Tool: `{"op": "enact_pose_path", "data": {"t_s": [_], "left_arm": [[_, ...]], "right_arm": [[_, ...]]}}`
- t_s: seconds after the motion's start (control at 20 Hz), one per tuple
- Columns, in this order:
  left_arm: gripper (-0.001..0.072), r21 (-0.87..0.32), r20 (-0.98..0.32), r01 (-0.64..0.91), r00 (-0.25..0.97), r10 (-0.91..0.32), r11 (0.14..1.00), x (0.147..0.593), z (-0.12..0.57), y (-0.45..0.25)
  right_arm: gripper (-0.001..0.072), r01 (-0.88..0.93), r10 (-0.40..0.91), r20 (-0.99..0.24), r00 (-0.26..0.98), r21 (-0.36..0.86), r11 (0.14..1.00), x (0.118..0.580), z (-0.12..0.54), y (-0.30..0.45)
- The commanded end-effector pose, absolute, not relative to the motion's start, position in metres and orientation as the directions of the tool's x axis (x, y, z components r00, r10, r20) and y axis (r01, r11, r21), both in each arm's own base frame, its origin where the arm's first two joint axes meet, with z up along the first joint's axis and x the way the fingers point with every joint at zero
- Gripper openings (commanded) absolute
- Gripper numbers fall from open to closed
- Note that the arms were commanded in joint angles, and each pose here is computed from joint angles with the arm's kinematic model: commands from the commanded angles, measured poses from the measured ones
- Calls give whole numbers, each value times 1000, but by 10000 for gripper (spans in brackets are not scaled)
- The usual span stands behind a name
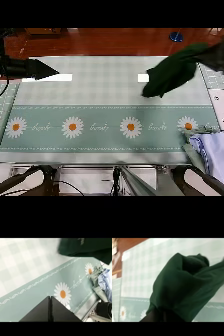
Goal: Fold the shirts.
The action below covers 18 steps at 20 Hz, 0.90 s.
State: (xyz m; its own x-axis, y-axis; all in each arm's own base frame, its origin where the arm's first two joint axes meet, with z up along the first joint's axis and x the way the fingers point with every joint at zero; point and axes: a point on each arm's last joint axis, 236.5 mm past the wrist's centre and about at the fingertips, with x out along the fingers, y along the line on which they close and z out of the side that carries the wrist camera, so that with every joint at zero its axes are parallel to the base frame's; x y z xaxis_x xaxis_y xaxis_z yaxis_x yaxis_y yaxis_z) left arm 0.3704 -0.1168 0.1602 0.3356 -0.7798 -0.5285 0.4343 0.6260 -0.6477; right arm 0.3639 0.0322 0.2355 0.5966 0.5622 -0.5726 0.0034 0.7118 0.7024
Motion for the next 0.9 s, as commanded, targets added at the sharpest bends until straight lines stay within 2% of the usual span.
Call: {"op": "enact_pose_path", "data": {"t_s": [0.0, 0.1, 0.2, 0.3, 0.5, 0.6, 0.7, 0.85], "left_arm": [[21, -647, -532, 434, 334, -778, 628, 370, 159, -117], [22, -648, -532, 434, 331, -780, 626, 369, 159, -117], [22, -650, -533, 436, 323, -782, 623, 368, 159, -117], [22, -654, -534, 439, 309, -787, 616, 364, 159, -118], [22, -646, -532, 438, 328, -780, 625, 369, 159, -117], [22, -635, -527, 431, 365, -767, 641, 378, 160, -114], [22, -626, -523, 425, 393, -757, 654, 384, 161, -111], [22, -618, -518, 419, 419, -745, 665, 390, 162, -109]], "right_arm": [[21, 222, 349, -700, 623, 586, 779, 286, 264, -17], [20, 397, 215, -802, 557, 485, 779, 248, 249, -56], [20, 540, 63, -836, 545, 408, 736, 228, 245, -94], [21, 651, -60, -875, 481, 311, 693, 207, 237, -124], [20, 761, -225, -932, 283, 75, 644, 163, 214, -166], [20, 791, -297, -948, 119, -90, 605, 125, 195, -185], [20, 813, -290, -957, -26, -189, 550, 93, 167, -189], [20, 825, -166, -961, -223, -276, 493, 44, 111, -181]]}}
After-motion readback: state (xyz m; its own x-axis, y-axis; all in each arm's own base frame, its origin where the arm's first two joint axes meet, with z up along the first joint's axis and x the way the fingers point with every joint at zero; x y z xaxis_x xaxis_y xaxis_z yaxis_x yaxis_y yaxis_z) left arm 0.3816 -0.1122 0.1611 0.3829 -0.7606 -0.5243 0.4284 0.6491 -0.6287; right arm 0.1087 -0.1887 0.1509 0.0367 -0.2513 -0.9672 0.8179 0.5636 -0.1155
